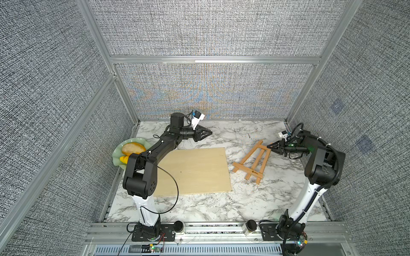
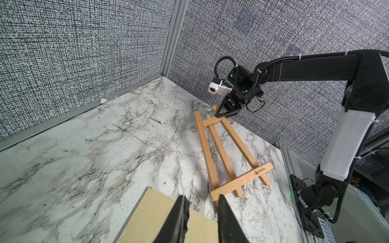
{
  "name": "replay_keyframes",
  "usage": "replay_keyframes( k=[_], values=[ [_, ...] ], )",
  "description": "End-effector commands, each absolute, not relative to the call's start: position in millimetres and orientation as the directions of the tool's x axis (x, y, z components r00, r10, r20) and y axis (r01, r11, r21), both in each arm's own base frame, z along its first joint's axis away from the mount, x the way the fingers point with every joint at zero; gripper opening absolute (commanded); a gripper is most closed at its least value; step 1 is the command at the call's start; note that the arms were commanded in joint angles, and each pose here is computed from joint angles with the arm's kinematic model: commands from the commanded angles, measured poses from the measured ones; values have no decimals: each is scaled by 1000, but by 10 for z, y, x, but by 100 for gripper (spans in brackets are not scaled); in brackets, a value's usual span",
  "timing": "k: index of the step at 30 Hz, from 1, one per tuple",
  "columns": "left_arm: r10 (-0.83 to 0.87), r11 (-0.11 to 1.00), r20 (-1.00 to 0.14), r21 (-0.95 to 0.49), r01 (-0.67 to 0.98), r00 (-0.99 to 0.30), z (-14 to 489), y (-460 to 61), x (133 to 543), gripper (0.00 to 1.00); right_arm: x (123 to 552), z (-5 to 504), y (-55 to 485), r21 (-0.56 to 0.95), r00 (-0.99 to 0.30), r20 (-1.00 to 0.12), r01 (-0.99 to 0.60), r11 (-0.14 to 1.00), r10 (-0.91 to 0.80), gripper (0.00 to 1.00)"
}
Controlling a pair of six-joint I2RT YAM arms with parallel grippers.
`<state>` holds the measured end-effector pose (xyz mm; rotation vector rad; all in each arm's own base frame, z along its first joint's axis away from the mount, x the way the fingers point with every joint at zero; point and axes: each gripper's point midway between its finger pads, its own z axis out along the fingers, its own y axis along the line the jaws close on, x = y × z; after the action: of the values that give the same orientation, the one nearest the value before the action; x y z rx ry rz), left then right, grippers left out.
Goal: Disassemble the easel
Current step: Place the easel at the center of the board.
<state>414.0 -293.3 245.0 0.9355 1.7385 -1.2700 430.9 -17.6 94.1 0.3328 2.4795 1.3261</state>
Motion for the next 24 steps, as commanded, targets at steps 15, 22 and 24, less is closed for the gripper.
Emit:
replay_keyframes(
  k=[15,22,24],
  values=[
    [132,245,-894,-389,888,-428,2453,-2923,4138,29,4681,414,-574,703,-896,-209,140,697,391,3],
    [134,248,-892,-391,886,-431,2440,-2919,4135,29,4695,339,-613,692,-895,-184,175,701,406,10],
    [135,249,-892,-392,886,-432,2439,-2918,4135,29,4700,339,-615,690,-895,-182,178,702,406,14]
  ],
)
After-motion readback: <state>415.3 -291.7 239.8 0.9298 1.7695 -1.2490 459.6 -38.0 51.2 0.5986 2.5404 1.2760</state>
